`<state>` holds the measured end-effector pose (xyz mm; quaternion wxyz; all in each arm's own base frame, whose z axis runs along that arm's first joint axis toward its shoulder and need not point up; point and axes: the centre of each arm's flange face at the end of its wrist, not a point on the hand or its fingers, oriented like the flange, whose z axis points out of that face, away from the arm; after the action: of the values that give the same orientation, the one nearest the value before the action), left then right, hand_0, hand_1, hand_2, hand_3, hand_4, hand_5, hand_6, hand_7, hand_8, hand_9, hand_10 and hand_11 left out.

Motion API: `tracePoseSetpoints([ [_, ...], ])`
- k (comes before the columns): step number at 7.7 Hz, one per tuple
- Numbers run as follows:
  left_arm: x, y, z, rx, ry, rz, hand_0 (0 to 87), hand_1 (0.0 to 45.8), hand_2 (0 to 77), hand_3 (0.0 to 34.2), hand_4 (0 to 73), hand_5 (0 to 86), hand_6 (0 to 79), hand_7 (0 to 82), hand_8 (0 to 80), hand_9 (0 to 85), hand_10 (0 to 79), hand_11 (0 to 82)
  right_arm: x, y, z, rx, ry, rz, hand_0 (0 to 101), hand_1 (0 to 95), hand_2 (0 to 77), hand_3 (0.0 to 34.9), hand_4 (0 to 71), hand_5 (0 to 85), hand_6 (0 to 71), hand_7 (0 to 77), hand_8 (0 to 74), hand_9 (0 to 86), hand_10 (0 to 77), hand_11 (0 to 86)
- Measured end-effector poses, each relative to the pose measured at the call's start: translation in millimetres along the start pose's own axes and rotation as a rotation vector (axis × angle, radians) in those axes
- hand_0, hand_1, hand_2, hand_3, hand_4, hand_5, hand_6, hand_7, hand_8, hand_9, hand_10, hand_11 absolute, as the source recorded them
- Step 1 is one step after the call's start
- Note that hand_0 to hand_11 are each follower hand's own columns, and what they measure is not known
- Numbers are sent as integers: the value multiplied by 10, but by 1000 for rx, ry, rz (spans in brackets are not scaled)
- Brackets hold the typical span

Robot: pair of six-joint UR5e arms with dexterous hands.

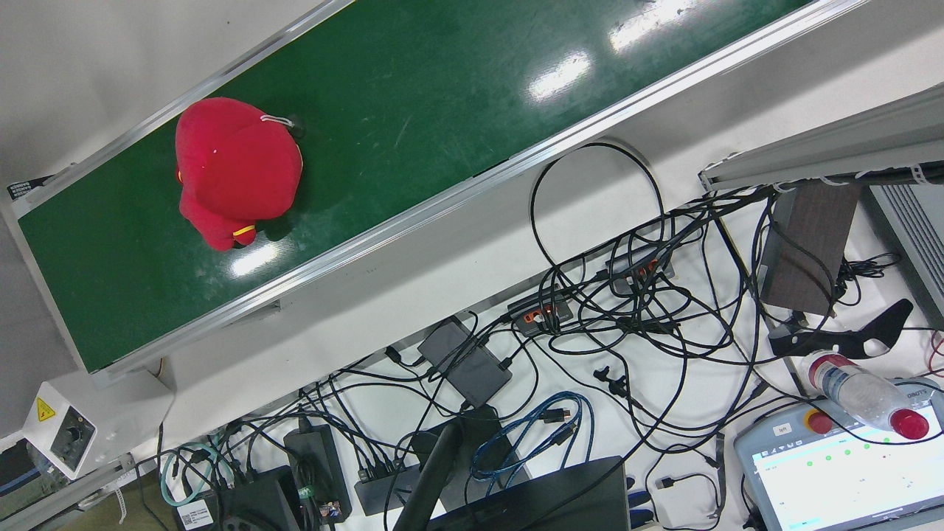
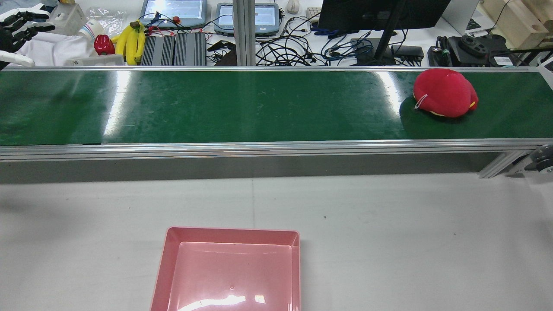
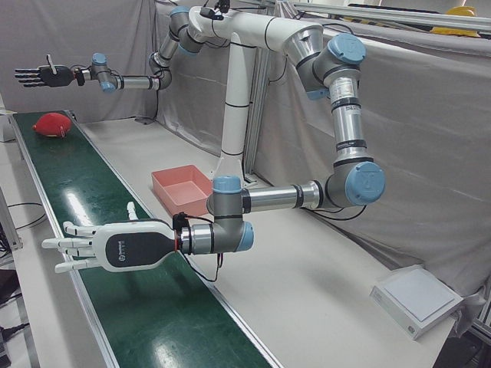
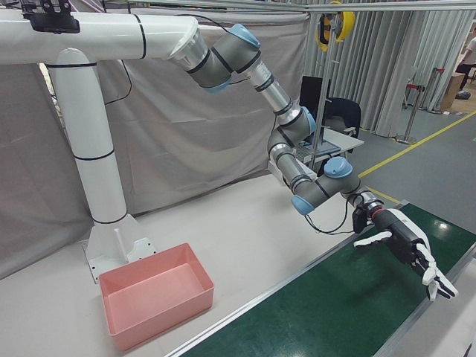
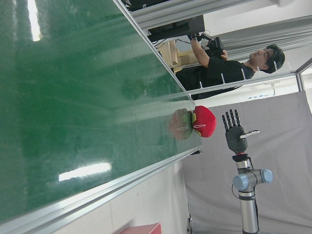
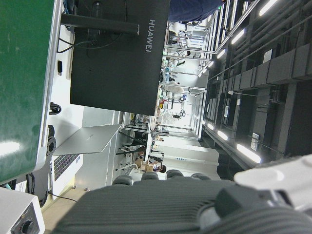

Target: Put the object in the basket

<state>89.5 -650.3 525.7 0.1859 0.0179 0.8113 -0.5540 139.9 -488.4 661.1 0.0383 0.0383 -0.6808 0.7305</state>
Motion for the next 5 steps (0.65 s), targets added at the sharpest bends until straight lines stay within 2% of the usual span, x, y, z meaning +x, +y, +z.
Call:
tracePoseSetpoints([
  [5, 65, 35, -3, -19, -4, -6, 573, 175, 5, 0, 125, 295, 60, 38, 125, 191, 0, 11, 0, 0, 0, 0, 0, 0, 1, 0, 5, 0, 0, 0, 0, 5, 0, 0, 0, 0],
])
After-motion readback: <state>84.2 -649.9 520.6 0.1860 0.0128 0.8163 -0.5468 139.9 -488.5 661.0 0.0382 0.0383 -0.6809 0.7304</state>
